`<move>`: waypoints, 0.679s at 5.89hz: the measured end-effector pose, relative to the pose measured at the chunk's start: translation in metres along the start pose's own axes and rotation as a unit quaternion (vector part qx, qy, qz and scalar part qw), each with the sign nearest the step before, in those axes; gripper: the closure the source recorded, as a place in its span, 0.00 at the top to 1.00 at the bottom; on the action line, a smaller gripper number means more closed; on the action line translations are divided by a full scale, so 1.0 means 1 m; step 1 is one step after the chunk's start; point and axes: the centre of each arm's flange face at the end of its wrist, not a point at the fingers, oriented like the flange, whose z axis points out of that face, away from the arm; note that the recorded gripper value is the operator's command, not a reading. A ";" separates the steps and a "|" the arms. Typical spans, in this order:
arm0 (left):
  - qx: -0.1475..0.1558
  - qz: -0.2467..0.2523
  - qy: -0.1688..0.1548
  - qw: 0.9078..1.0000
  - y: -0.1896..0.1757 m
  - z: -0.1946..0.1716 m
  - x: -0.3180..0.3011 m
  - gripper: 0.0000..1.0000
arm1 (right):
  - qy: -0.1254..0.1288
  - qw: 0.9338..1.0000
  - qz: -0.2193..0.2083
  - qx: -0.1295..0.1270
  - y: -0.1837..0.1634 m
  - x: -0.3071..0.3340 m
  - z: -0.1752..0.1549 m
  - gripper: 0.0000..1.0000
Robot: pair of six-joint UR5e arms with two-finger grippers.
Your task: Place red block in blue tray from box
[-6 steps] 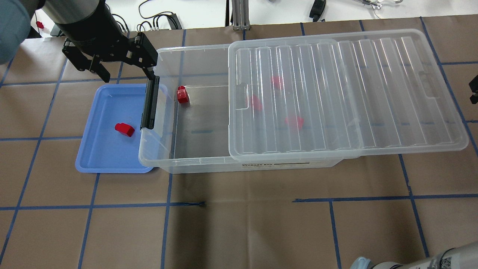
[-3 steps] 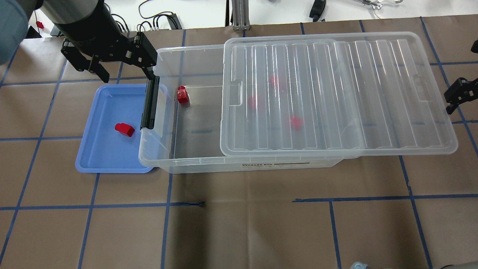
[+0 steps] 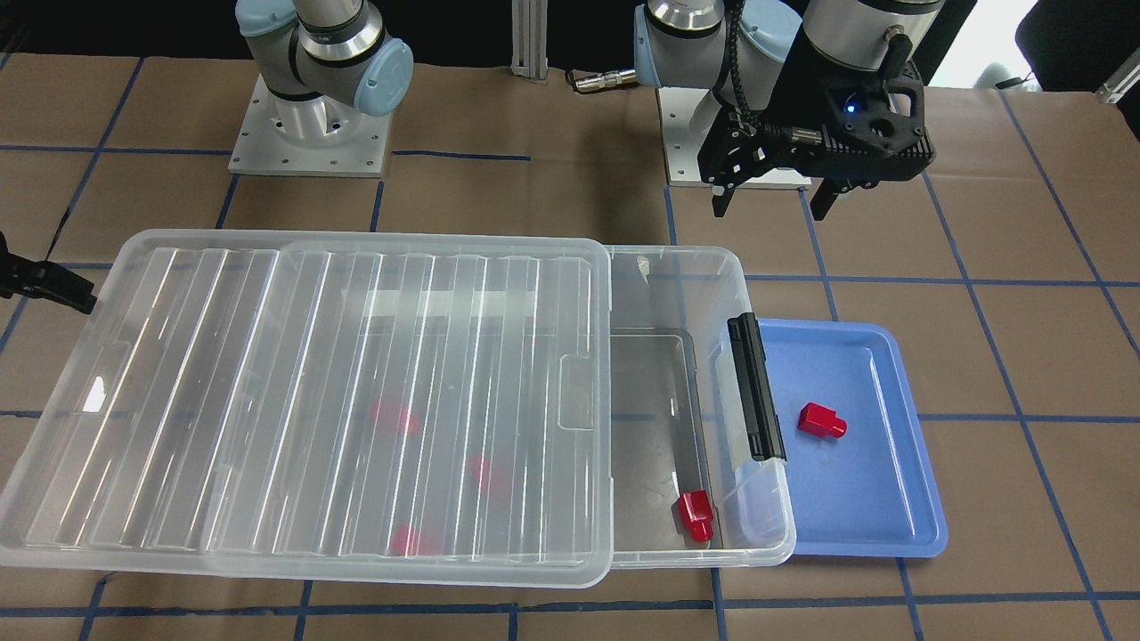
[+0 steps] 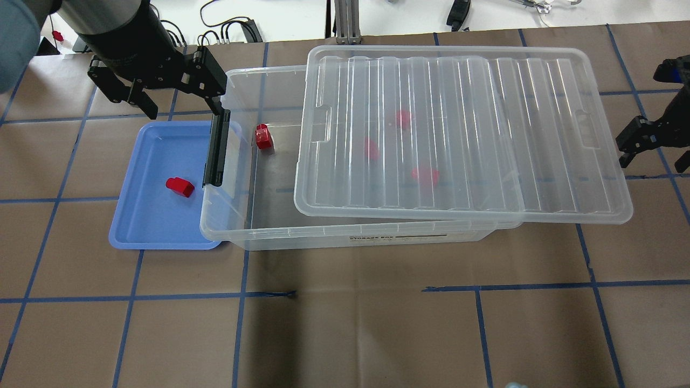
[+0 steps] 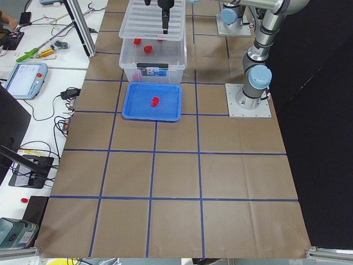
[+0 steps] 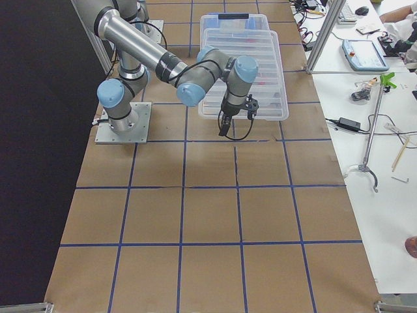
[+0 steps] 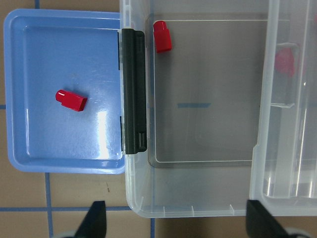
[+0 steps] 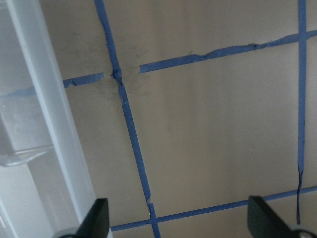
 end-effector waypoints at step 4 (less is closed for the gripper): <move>0.000 0.000 0.000 1.000 0.000 0.000 0.000 0.99 | -0.002 1.000 -0.016 0.007 -0.002 -0.060 -0.003 1.00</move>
